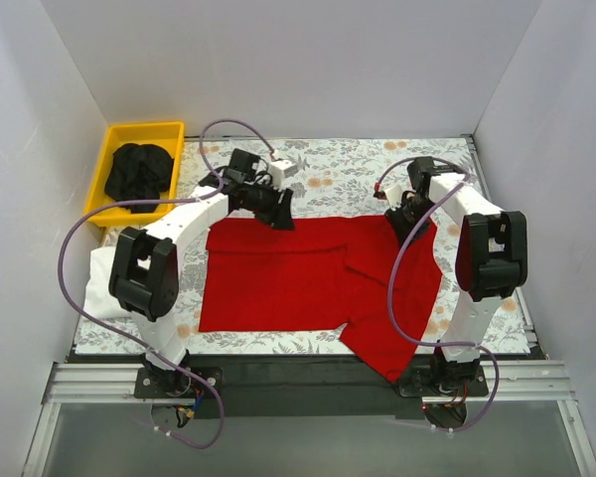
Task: Fold and stack the t-shirts
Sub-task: Fold the tshirt
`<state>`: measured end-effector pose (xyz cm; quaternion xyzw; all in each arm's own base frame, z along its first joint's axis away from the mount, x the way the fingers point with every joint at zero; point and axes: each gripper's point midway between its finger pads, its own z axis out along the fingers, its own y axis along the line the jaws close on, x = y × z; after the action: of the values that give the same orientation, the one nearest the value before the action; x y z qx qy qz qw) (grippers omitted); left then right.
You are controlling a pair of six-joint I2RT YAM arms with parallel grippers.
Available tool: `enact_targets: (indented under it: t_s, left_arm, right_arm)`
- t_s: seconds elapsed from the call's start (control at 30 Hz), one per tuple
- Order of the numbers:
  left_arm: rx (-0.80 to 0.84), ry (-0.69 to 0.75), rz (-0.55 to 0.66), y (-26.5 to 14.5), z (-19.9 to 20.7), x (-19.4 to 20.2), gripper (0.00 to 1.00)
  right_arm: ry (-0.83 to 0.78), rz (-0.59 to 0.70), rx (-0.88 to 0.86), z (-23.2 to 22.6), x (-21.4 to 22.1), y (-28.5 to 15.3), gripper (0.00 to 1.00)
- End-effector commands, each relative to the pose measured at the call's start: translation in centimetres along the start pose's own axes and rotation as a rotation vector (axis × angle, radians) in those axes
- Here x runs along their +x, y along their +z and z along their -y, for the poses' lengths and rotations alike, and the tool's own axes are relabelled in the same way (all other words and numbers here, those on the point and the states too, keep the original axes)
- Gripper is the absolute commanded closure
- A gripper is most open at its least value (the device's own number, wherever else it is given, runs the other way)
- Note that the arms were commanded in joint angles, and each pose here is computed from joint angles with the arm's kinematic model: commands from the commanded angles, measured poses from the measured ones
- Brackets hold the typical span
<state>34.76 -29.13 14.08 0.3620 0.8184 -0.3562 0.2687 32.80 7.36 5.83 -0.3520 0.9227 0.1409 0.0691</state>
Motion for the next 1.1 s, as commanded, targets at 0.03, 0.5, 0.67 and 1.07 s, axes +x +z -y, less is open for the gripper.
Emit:
enact_targets:
  t_s: [0.03,0.5,0.67,1.07]
  left_arm:
    - [-0.284,-0.209,-0.174,-4.8,-5.0,6.5,0.6]
    - [-0.503,-0.349,-0.342,-7.8,-15.2,14.3,0.65]
    - [-0.503,-0.425,-0.338,-7.0,-21.0,14.7,0.66]
    - [-0.396,-0.366,-0.134,-6.8,-24.7,4.8,0.62]
  right_arm:
    - [-0.041,-0.065,0.151,1.8,1.9,-0.3,0.76]
    - [-0.019,-0.087,0.203,4.4,1.0,3.4,0.75]
    - [0.011,-0.077,0.231,7.3,-1.8,4.9,0.75]
    - [-0.061,0.214,0.339,10.9,-12.8,-3.1,0.63]
